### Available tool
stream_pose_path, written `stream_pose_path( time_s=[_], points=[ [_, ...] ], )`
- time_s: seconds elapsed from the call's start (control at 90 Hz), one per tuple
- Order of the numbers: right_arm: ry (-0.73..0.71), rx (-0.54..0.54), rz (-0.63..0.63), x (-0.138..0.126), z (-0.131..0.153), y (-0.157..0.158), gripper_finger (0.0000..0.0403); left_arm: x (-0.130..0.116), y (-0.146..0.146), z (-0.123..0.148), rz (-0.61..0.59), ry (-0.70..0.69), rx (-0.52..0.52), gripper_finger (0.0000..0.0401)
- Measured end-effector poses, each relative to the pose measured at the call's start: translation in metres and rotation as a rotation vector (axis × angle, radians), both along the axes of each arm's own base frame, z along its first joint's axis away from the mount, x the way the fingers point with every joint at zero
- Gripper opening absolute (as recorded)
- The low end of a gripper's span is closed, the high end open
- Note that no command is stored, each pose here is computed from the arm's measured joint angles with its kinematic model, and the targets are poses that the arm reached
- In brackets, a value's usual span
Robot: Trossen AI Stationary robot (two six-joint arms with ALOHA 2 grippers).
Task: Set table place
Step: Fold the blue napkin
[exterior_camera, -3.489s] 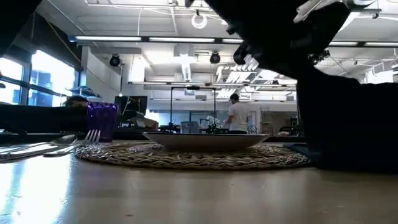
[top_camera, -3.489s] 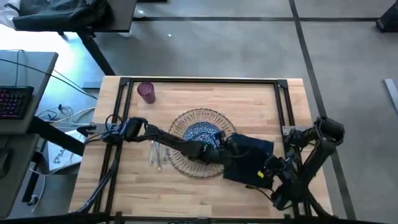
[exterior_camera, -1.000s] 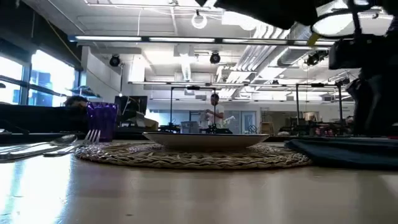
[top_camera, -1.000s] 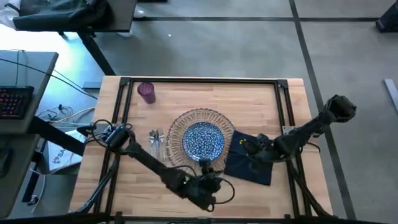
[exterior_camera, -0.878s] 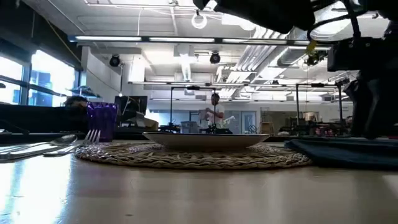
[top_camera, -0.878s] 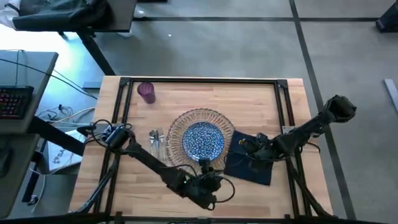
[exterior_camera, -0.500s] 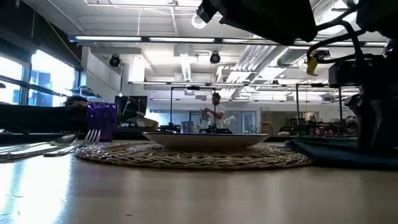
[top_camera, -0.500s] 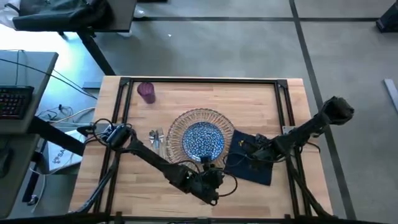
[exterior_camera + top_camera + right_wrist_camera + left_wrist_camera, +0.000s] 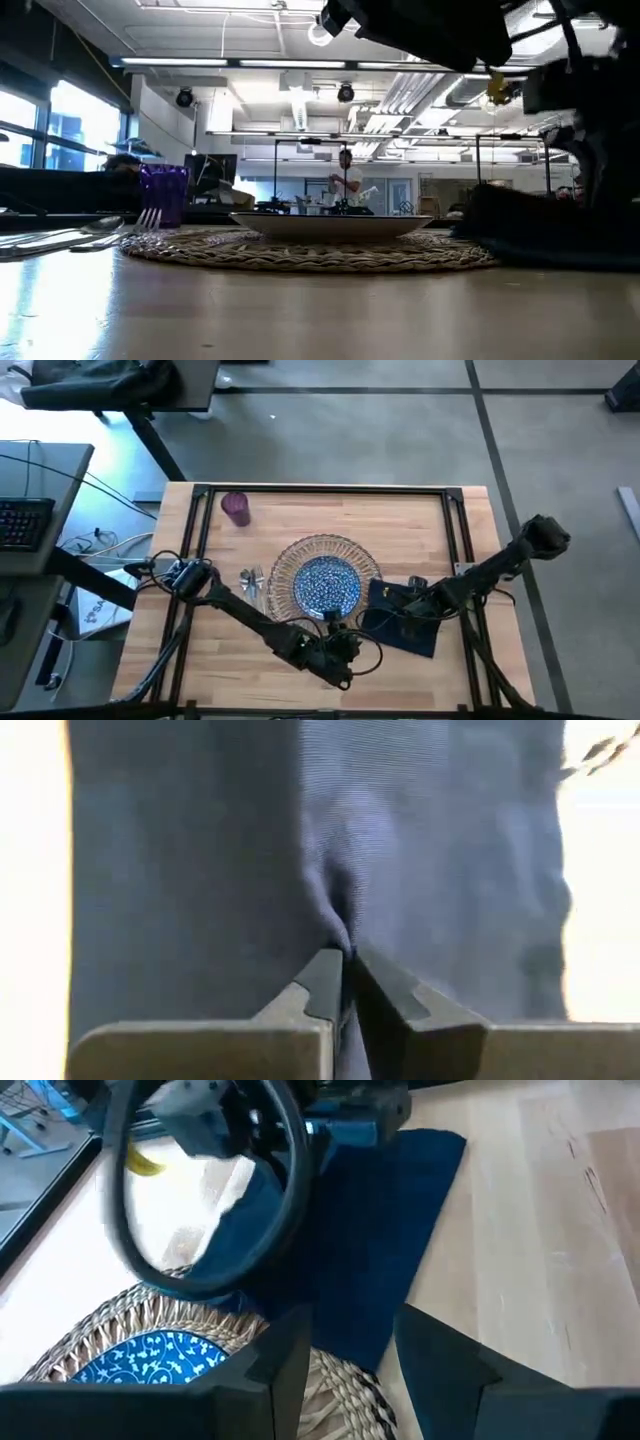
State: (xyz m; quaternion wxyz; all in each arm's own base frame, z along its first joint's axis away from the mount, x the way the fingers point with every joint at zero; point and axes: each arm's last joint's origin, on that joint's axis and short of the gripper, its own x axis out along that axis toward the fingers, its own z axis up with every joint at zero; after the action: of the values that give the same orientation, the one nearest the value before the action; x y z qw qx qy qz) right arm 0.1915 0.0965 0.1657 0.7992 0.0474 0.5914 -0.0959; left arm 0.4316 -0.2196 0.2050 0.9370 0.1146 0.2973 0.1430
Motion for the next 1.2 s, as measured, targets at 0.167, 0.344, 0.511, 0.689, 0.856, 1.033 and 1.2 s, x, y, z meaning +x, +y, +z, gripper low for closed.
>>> stream_pose_path(
  time_s=[0.167,0.344,0.511,0.689,0.856,1.033,1.2],
  points=[
    [-0.006,-0.022,0.065,0.01,0.04,0.011,0.0001,-0.004,-0.005,0.003,-0.003,-0.004,0.031,0.0128],
    [-0.075,0.076,0.206,0.017,0.085,0.035,0.0,-0.026,-0.019,0.037,-0.008,-0.064,0.067,0.0128],
    [-0.098,0.204,0.333,0.016,0.109,0.052,0.0,-0.051,-0.029,0.07,-0.015,-0.114,0.08,0.0128],
    [-0.06,0.133,0.347,0.016,0.098,0.042,0.0,-0.077,-0.036,0.098,0.002,-0.163,0.113,0.0128],
    [-0.103,-0.194,0.301,0.028,0.092,0.011,0.0,-0.093,-0.043,0.107,0.04,-0.194,0.177,0.0128],
    [-0.175,-0.457,0.3,0.035,0.101,0.002,0.0,-0.098,-0.044,0.106,0.062,-0.194,0.206,0.0128],
    [-0.207,-0.427,0.348,0.017,0.072,0.027,0.0,-0.099,-0.043,0.104,0.081,-0.194,0.184,0.0128]
  ],
)
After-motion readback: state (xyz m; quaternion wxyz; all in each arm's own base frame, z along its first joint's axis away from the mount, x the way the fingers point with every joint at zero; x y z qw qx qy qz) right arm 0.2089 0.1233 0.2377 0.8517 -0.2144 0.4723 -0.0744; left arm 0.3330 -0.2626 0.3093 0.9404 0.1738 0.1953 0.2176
